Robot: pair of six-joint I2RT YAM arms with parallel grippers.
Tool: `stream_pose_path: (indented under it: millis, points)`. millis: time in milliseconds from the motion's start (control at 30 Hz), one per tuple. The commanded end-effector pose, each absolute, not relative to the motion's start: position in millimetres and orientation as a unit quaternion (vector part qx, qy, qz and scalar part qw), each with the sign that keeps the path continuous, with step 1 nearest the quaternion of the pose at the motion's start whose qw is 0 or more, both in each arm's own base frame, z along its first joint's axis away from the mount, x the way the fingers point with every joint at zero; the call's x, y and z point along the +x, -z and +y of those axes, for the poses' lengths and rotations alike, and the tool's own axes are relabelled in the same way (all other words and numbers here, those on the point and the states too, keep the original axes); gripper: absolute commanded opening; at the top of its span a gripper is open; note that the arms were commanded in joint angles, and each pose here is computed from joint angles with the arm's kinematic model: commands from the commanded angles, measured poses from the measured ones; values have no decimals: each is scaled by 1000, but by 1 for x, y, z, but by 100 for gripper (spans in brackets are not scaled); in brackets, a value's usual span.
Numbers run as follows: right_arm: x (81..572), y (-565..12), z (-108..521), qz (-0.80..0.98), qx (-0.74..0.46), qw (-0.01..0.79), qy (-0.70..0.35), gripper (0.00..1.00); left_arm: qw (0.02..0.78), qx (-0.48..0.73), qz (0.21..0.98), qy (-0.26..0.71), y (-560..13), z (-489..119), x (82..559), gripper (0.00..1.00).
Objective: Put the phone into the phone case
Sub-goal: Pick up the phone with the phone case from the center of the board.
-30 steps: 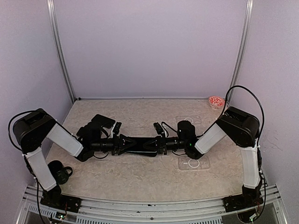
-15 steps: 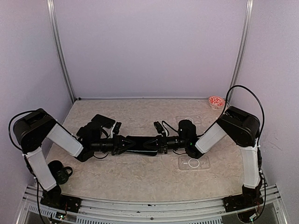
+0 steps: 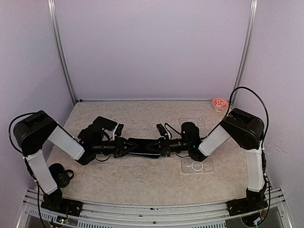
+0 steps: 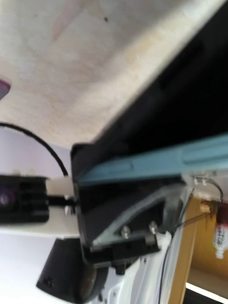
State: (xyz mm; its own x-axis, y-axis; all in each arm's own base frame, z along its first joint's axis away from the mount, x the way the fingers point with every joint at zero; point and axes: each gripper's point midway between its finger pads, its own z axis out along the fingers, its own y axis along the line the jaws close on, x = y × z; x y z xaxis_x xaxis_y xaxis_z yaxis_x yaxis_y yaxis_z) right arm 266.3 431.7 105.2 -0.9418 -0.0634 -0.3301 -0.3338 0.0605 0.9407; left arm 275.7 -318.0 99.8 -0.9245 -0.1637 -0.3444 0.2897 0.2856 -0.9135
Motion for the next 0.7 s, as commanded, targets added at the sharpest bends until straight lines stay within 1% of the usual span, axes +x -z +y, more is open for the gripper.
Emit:
stream_pose_path:
  millis: [0,100,233,533,667]
  points:
    - [273,-110,438,723,-138,123,-666,22,193,74,751,628,-121,-328,267,1]
    - [275,-112,437,723,-139,125,-665,29,193,71,747,632,-123,-326,268,0]
    - [276,-117,436,724,-142,129,-663,35,194,70,745,634,-124,-324,267,0]
    - [277,-124,432,730,-148,134,-653,40,198,66,754,623,-121,-318,270,0]
    - [276,-127,425,737,-153,134,-645,44,203,67,759,615,-120,-314,271,0]
